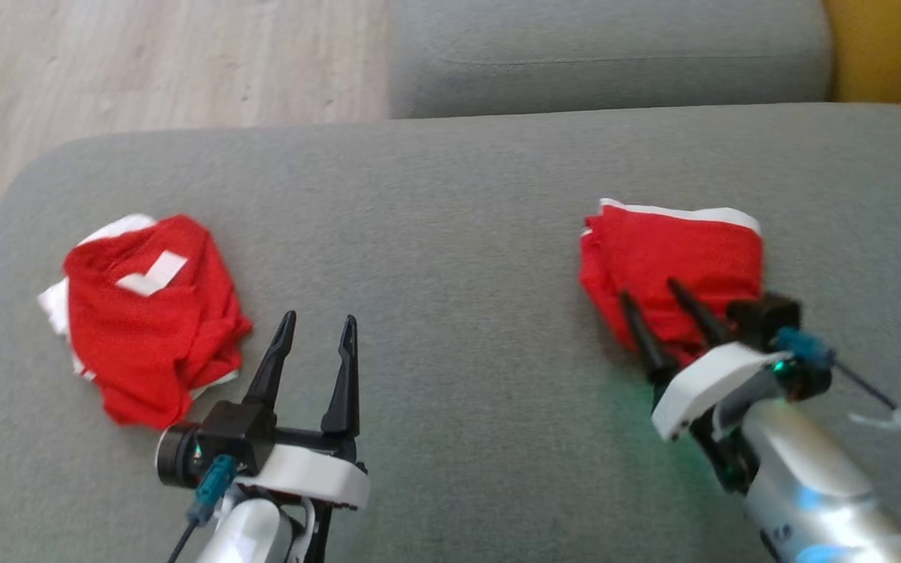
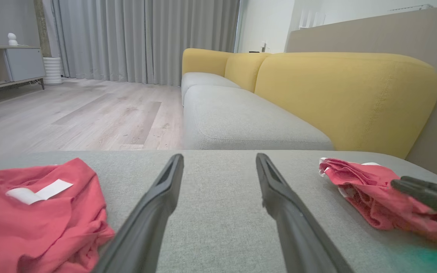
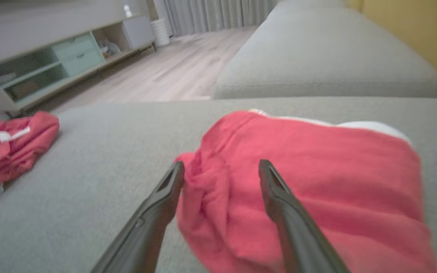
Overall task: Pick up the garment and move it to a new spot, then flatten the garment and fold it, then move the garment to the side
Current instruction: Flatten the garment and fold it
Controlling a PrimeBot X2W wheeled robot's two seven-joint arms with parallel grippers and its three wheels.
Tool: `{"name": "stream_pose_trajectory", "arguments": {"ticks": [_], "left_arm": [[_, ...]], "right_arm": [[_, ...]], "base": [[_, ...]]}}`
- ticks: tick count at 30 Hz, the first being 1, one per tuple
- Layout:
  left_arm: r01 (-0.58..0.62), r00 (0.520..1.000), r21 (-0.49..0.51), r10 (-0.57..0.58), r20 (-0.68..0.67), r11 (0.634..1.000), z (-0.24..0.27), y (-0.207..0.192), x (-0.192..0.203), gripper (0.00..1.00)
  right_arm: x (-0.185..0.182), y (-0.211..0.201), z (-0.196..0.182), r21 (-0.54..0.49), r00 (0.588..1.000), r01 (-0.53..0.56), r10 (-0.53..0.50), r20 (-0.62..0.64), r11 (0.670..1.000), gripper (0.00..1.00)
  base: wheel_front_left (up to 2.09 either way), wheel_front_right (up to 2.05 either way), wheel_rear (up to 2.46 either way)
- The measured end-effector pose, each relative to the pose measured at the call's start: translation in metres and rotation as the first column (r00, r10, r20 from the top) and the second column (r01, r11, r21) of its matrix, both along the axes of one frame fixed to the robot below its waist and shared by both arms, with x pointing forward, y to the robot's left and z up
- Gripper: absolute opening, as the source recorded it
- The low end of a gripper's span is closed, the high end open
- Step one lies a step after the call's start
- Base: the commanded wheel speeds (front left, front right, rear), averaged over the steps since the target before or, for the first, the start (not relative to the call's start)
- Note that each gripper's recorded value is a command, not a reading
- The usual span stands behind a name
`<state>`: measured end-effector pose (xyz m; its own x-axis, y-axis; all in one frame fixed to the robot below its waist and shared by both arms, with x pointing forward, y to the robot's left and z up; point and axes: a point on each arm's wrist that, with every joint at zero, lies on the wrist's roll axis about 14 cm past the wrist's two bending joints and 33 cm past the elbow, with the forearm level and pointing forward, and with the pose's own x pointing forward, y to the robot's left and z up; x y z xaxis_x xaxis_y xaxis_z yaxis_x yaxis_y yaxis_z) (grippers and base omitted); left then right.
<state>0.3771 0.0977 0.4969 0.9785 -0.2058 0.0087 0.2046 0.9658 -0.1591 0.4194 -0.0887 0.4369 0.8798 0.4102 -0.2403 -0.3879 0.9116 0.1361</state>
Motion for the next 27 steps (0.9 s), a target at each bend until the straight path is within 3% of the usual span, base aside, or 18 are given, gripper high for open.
{"name": "stream_pose_trajectory", "arguments": {"ticks": [5, 11, 21, 27], "left_arm": [[0.044, 0.998, 0.002, -0.044, 0.05, 0.999, 0.014, -0.015, 0.005, 1.0], [0.085, 0.993, -0.013, -0.083, 0.082, 0.996, 0.024, -0.032, 0.01, 1.0], [0.096, 0.992, -0.049, -0.092, 0.09, 0.994, 0.028, -0.042, 0.015, 1.0], [0.108, 0.993, -0.045, -0.105, 0.048, 0.993, 0.011, -0.044, 0.008, 1.0]], "right_arm": [[0.015, -0.043, 0.048, 0.086, 0.982, 0.128, -0.138, 0.13, 0.988, 1.0], [0.016, -0.119, 0.115, 0.102, 0.884, 0.295, -0.312, 0.349, 0.95, 1.0], [-0.045, -0.142, 0.09, 0.115, 0.807, 0.467, -0.476, 0.349, 0.877, 1.0], [-0.062, -0.14, 0.071, 0.076, 0.818, 0.484, -0.482, 0.313, 0.872, 1.0]], "base": [[0.0, 0.0, 0.0], [0.0, 0.0, 0.0], [0.0, 0.0, 0.0], [0.0, 0.0, 0.0]]}}
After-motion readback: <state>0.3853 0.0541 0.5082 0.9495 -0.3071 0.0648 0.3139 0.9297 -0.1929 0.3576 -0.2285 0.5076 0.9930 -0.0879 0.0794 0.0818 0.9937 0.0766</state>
